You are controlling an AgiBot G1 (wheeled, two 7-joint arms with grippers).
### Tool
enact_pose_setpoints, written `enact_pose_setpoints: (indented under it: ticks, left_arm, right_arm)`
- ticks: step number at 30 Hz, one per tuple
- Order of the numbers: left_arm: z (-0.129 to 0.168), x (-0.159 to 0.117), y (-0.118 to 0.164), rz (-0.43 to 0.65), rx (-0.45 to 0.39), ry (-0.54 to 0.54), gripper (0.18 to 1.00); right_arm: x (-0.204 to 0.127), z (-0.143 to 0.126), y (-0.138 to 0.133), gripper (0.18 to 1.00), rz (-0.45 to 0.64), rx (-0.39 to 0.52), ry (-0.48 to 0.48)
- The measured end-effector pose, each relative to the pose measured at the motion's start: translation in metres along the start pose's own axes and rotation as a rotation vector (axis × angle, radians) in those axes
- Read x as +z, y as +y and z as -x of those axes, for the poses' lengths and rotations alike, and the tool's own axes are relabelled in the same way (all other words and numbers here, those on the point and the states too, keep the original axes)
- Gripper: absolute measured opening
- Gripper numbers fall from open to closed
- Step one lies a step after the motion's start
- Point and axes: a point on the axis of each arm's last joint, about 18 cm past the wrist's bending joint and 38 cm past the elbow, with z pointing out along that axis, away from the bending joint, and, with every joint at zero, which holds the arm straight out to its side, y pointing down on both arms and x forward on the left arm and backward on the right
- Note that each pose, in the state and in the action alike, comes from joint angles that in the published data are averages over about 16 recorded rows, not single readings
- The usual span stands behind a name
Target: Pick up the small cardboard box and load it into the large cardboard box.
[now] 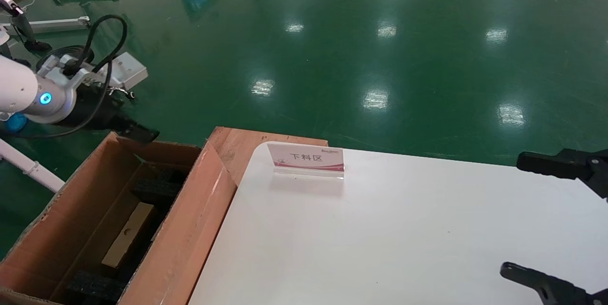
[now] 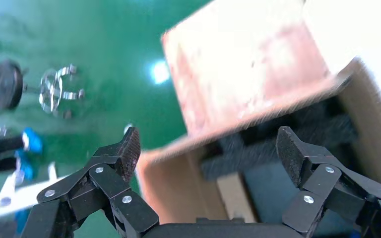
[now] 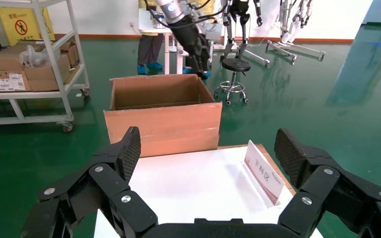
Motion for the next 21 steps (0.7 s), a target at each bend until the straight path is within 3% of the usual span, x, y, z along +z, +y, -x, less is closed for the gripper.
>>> enact_pose_setpoints:
  ticks: [11,21]
  left_arm:
    - [-0.027,0.001,-0.026,-0.088,0.05,0.093,1.0]
    - [-0.084,0.004,-0.045,-0.142,0.117,0.317,1.0]
  right_arm:
    - [0.0,0.0,0.0,1.001,0.0,0.0,0.0]
    - [0.0,0.0,0.0,1.001,0.0,0.0,0.0]
